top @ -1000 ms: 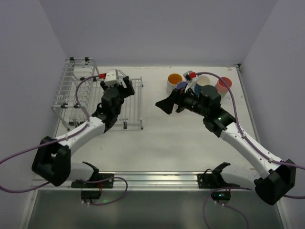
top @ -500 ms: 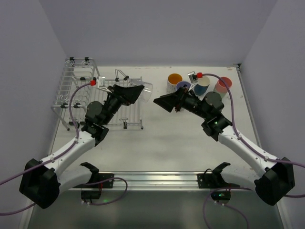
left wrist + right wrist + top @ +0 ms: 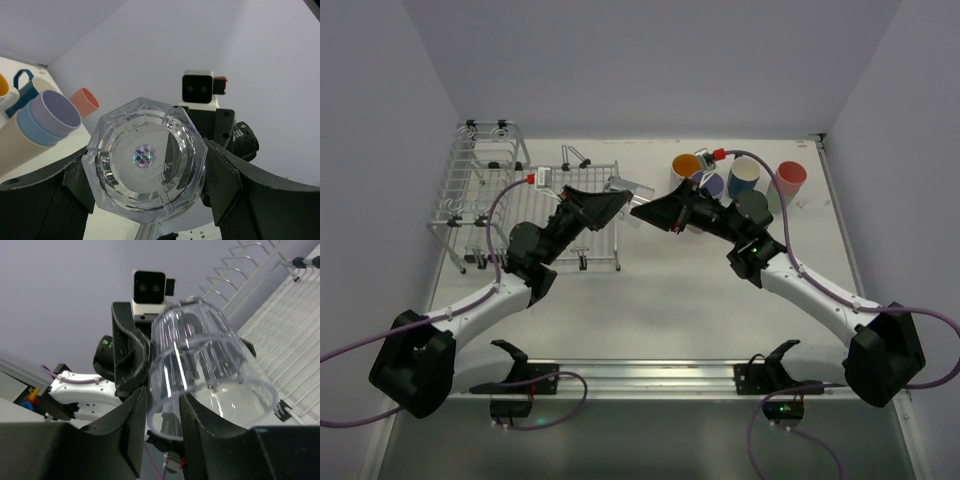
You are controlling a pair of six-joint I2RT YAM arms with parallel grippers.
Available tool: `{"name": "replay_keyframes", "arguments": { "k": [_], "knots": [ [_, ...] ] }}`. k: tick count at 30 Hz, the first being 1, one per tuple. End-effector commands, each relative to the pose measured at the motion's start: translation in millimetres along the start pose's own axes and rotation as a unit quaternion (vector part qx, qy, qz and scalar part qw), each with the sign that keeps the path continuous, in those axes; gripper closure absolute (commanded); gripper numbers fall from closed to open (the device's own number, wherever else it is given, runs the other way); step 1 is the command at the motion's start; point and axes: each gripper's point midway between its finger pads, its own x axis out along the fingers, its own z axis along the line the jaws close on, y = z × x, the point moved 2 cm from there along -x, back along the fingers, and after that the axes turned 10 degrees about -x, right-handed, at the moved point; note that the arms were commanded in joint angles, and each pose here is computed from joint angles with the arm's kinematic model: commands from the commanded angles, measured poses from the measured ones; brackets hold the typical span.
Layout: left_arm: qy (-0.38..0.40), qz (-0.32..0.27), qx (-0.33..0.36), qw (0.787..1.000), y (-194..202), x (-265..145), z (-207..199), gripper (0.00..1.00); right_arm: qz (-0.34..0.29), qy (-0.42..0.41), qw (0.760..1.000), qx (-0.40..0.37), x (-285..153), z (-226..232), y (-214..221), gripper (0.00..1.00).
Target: Unload the cups from the dish rack
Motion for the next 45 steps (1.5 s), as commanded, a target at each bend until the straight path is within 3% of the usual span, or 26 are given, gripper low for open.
{"name": "replay_keyframes", "arguments": {
  "k": [1, 5, 8, 9, 10, 12, 14, 17, 22, 30, 34, 38, 40, 45],
  "knots": [
    [0.081, -0.002, -0.009, 0.997, 6, -1, -38, 0.82, -0.029, -0.047, 0.998, -0.009, 11, 22, -19, 0.66],
    [0.079, -0.008, -0.002, 0.997, 10, 1, -38, 0.71, -0.039, -0.064, 0.997, -0.007, 14, 24, -20, 0.76],
    [0.075, -0.008, 0.000, 0.997, 13, 2, -36, 0.50, -0.042, -0.074, 0.996, -0.007, 15, 27, -22, 0.97],
    [0.076, -0.003, 0.001, 0.997, 15, 2, -36, 0.43, -0.046, -0.066, 0.997, -0.008, 14, 24, -22, 1.00],
    [0.077, -0.003, 0.004, 0.997, 14, 2, -37, 0.27, -0.043, -0.056, 0.997, -0.009, 11, 23, -20, 1.00],
    [0.061, -0.001, 0.019, 0.998, 15, 1, -34, 0.09, -0.042, -0.030, 0.998, -0.037, 8, 19, -22, 1.00],
    [0.054, -0.007, 0.047, 0.997, 8, 2, -44, 0.01, -0.028, 0.004, 0.998, -0.055, -3, 19, -20, 1.00],
    [-0.030, -0.011, 0.124, 0.992, -2, -2, -31, 0.00, -0.023, 0.078, 0.990, -0.114, -27, 15, -24, 1.00],
    [-0.081, -0.025, 0.207, 0.975, -20, -25, -50, 0.00, 0.013, 0.239, 0.951, -0.198, -80, -19, -18, 1.00],
    [-0.182, 0.018, 0.330, 0.926, -31, -83, -52, 0.00, 0.180, 0.402, 0.884, -0.155, -162, -79, 63, 1.00],
    [-0.223, 0.019, 0.381, 0.897, -45, -103, -60, 0.00, 0.210, 0.457, 0.854, -0.133, -175, -112, 76, 1.00],
    [-0.276, 0.026, 0.411, 0.868, -50, -130, -42, 0.00, 0.206, 0.521, 0.822, -0.100, -190, -148, 65, 1.00],
    [-0.285, 0.021, 0.415, 0.864, -49, -142, -32, 0.00, 0.191, 0.549, 0.808, -0.099, -193, -162, 57, 1.00],
    [-0.307, 0.016, 0.431, 0.848, -48, -159, -9, 0.00, 0.212, 0.627, 0.745, -0.087, -198, -214, 40, 1.00]
  ]
}}
